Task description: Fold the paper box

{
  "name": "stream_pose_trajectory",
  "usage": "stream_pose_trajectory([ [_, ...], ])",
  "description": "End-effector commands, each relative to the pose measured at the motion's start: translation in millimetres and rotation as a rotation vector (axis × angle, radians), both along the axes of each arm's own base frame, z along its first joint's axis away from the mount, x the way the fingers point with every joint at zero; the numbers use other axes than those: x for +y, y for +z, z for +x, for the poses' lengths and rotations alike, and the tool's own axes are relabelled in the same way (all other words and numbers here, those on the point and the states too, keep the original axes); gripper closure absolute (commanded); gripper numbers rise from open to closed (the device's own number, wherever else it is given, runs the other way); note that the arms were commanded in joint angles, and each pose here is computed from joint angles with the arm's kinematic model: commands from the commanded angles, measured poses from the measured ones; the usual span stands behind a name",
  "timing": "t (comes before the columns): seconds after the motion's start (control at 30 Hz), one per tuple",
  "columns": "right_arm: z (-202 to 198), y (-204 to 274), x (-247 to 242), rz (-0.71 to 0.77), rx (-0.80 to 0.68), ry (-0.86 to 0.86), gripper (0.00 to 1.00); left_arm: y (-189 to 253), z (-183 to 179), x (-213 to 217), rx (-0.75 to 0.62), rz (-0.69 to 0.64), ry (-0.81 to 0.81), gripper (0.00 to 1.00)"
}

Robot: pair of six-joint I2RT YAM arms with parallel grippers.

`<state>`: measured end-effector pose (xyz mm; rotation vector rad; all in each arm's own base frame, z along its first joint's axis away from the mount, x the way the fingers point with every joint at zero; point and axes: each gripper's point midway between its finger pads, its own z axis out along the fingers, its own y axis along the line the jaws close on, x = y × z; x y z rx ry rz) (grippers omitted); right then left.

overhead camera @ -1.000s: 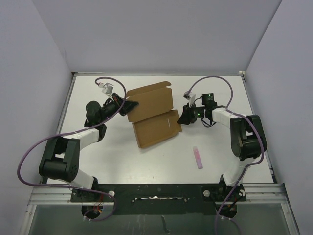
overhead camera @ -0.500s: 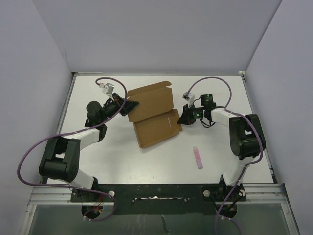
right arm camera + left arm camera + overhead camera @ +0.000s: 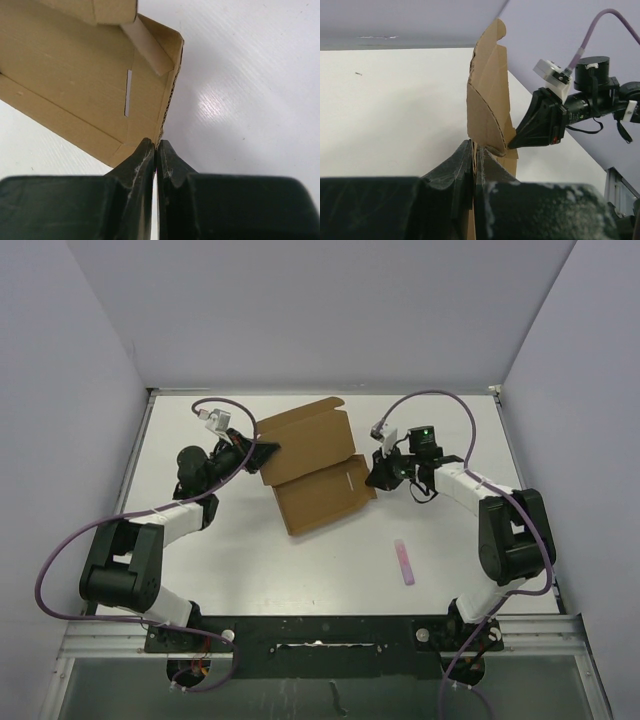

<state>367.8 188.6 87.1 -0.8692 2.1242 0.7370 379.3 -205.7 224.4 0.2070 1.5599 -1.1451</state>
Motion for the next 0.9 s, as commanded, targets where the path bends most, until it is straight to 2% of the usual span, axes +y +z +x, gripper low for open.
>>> stream_pose_trajectory([
  [0.0, 2.3, 22.3, 13.6, 0.025, -0.097, 0.066, 1.00, -0.3, 8.0, 15.6, -0.019, 0.047, 0.104, 1.00],
  [0.17, 1.1, 17.7, 13.2, 0.015, -0.090, 0.073, 1.00, -4.8, 13.7, 23.7, 0.000, 0.057, 0.149, 1.00],
  [0.63, -11.8, 9.6, 32.2, 0.007, -0.080, 0.144, 1.00, -8.8, 14.5, 19.5, 0.015, 0.064, 0.121, 1.00],
  [0.7, -14.7, 8.5, 34.9, 0.033, -0.058, 0.158, 0.98, -7.9, 13.2, 17.1, 0.009, 0.063, 0.109, 1.00],
  [0.87, -15.3, 1.5, 27.6, 0.178, 0.089, 0.146, 0.86, -6.9, 10.6, 12.6, -0.005, 0.072, 0.089, 1.00],
])
